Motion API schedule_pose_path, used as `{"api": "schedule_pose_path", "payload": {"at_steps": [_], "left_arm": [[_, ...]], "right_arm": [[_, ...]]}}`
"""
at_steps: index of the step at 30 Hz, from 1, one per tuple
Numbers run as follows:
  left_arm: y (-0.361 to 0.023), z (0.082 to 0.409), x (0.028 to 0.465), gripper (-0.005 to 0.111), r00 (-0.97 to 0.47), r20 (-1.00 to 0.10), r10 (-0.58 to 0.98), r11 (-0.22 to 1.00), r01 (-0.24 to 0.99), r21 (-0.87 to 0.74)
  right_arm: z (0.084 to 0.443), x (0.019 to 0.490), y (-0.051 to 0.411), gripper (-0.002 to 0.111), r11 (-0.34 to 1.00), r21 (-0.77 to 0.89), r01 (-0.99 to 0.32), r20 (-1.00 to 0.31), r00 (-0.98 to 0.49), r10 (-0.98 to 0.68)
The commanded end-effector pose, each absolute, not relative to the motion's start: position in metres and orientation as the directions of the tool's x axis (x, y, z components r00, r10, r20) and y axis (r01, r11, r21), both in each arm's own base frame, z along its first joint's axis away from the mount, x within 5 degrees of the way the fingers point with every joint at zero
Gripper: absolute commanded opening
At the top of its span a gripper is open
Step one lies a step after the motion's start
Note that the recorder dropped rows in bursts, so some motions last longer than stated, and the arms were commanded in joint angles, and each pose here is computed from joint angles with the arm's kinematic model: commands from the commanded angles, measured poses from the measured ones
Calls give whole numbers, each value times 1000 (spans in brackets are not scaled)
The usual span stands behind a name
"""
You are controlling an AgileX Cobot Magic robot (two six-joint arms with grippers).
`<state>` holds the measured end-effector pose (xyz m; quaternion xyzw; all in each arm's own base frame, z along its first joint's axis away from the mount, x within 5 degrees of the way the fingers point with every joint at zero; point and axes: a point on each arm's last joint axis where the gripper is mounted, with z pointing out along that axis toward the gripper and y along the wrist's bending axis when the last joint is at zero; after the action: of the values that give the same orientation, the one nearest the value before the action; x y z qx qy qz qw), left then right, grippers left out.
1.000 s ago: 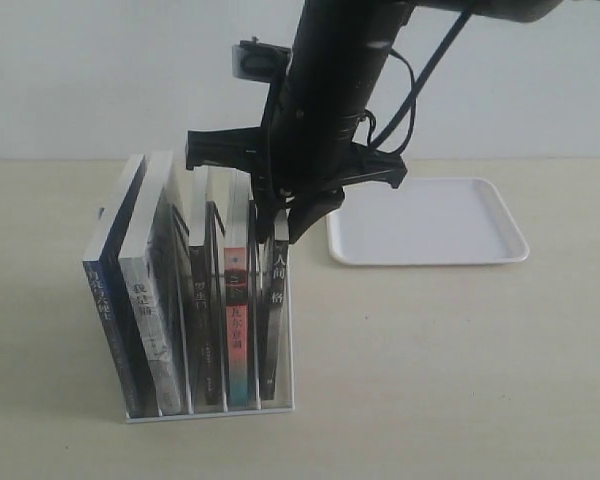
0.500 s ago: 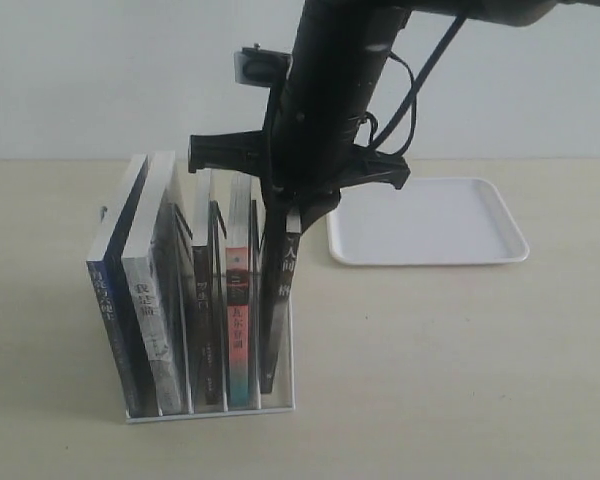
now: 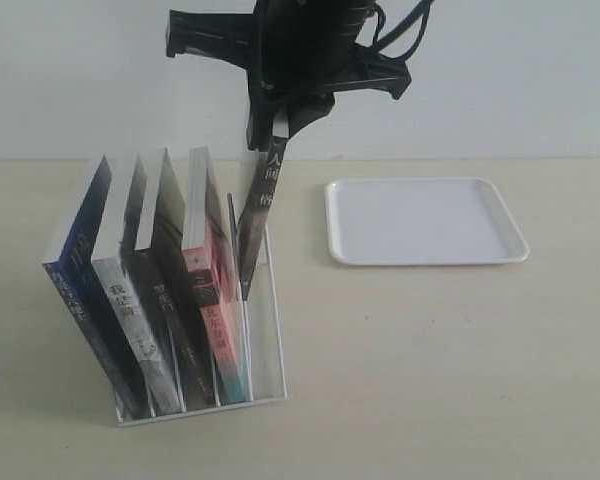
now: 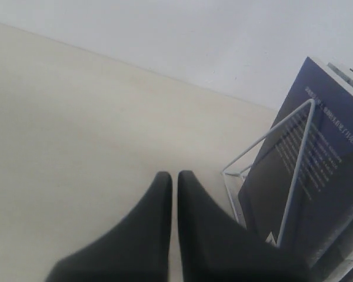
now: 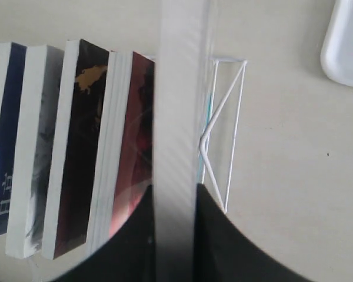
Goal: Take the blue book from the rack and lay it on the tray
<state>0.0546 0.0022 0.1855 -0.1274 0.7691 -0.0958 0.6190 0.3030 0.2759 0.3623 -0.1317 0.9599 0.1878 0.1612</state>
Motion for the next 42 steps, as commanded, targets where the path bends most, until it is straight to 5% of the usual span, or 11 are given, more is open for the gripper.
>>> {"api": "schedule_pose_path", "payload": {"at_steps": [1, 16, 42], "left_arm": [[2, 187, 55, 4, -187, -931, -314, 950, -72, -305], [2, 187, 55, 4, -187, -931, -314, 950, -72, -305], [2, 187, 55, 4, -187, -931, -314, 950, -72, -305]], "right_arm": [[375, 300, 277, 0, 873, 356, -334, -405, -897, -178], [366, 292, 292, 0, 888, 285, -362, -417, -880, -225], [301, 298, 301, 4, 923, 203, -327, -261, -927, -271]]}}
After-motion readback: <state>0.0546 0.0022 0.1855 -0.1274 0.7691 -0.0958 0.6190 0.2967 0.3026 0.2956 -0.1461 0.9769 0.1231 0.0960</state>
